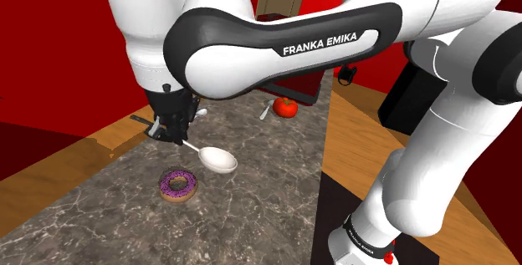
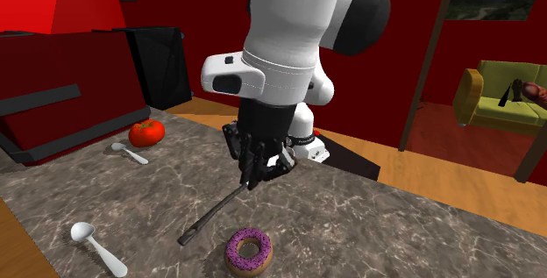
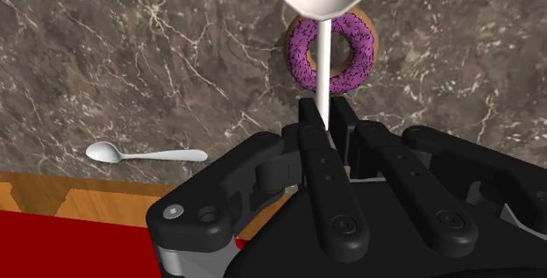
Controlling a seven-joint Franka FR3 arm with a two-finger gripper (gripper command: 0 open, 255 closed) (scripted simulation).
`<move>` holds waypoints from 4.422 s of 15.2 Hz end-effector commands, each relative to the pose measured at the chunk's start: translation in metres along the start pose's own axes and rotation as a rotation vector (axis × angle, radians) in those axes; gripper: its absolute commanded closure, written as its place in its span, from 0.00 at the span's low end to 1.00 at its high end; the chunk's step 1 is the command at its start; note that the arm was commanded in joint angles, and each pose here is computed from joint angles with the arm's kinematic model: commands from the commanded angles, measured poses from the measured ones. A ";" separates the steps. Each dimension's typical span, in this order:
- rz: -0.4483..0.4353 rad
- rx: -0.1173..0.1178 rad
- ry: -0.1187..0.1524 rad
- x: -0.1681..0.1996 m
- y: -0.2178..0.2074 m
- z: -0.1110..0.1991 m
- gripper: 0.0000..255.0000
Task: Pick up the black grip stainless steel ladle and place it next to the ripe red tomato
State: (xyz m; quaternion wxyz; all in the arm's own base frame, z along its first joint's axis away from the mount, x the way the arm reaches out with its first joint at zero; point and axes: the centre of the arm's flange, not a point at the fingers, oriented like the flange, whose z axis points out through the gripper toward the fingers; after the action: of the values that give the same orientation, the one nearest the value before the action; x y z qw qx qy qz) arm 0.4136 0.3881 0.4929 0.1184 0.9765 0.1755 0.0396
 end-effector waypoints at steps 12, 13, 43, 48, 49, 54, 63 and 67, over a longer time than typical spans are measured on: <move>0.000 0.000 0.000 -0.037 0.138 0.026 1.00; 0.000 0.000 0.000 -0.040 0.150 0.029 1.00; 0.000 0.000 0.000 -0.098 0.341 0.145 1.00; 0.000 0.000 0.000 -0.099 0.335 0.171 1.00; 0.000 0.000 0.000 -0.099 0.333 0.176 1.00; 0.000 0.000 0.000 -0.100 0.327 0.202 1.00; 0.000 0.000 0.000 -0.101 0.323 0.218 1.00; 0.000 0.000 0.000 -0.101 0.323 0.218 0.00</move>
State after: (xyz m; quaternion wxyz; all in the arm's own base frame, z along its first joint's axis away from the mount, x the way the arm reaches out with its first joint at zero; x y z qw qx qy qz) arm 0.4530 0.0116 0.3570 0.1184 0.9765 0.1755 0.0395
